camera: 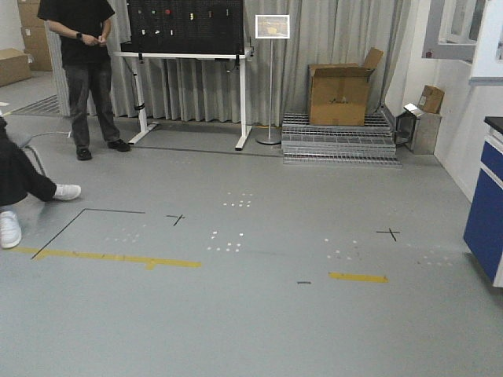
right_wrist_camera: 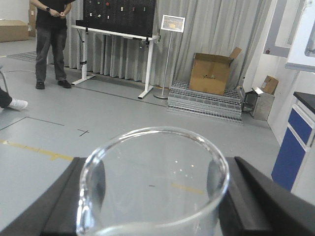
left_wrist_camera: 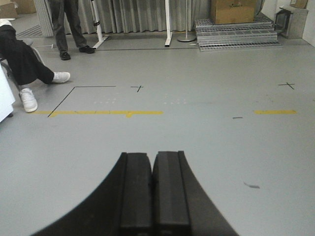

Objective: Pick beaker and place in left cabinet
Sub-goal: 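Drive the base to the white cabinet holding the beaker in the right gripper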

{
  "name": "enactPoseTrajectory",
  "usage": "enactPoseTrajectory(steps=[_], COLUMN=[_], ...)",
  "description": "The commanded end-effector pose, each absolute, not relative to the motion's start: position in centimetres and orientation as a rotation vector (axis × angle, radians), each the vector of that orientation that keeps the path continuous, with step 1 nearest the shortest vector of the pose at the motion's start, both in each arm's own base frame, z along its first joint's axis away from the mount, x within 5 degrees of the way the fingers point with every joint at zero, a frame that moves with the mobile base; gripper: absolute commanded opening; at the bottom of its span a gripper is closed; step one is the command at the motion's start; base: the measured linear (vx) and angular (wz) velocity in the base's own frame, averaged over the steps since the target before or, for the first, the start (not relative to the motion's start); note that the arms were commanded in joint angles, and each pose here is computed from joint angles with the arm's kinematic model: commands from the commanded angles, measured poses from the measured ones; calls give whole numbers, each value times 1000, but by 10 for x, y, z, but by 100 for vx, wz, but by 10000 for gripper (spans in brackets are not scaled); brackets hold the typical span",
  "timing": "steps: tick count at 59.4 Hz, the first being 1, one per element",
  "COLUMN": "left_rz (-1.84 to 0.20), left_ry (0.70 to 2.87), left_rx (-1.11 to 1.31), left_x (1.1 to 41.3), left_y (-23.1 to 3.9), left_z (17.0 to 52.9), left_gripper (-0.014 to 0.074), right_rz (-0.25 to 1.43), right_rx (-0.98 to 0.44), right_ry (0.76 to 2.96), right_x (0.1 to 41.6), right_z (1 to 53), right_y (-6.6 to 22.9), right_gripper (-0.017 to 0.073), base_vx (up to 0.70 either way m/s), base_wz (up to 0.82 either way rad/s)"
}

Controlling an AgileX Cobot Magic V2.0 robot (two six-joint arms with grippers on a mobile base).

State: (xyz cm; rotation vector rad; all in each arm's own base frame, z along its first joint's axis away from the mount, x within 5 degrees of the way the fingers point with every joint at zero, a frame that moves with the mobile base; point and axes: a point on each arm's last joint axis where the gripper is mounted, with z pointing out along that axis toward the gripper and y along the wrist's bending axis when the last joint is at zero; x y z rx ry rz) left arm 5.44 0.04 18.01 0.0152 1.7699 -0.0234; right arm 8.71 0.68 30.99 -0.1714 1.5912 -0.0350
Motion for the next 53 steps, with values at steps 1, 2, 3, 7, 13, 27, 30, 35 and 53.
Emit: enactPoseTrajectory(steps=[1,2,3,7,13,27,30,35,53], left_rz=[-40,-40,-40,-40,-40,-40,-40,-40,-40], left_ry=[1666,1666,1666,1666,1666,1666,1666,1666,1667], left_rx=[22,22,22,22,22,22,22,22,22], left_x=[55,55,55,55,55,55,55,55,55], left_y=[-1,-1,-1,-1,-1,-1,-1,-1,-1], left_z=[192,192,192,192,192,192,192,192,192], left_gripper=[4,4,4,4,4,4,4,4,4], right_rz=[-32,-33,-33,-32,-32,-32,-32,-32,-32], right_rx=[-207,-206,-206,-207,-207,-207,-207,-207,-207], right_ry=[1519,1520,1520,1519,1519,1519,1519,1518,1519], right_x=[87,87,87,87,87,87,87,87,87], right_z=[324,324,324,324,324,324,324,324,324], right_y=[10,10,10,10,10,10,10,10,10], right_gripper=[-5,-5,-5,-5,-5,-5,-5,-5,-5], base_vx=[81,82,82,82,83,85,86,85,85], base_wz=[-6,-6,-5,-3,-2,0,-2,-3,-7])
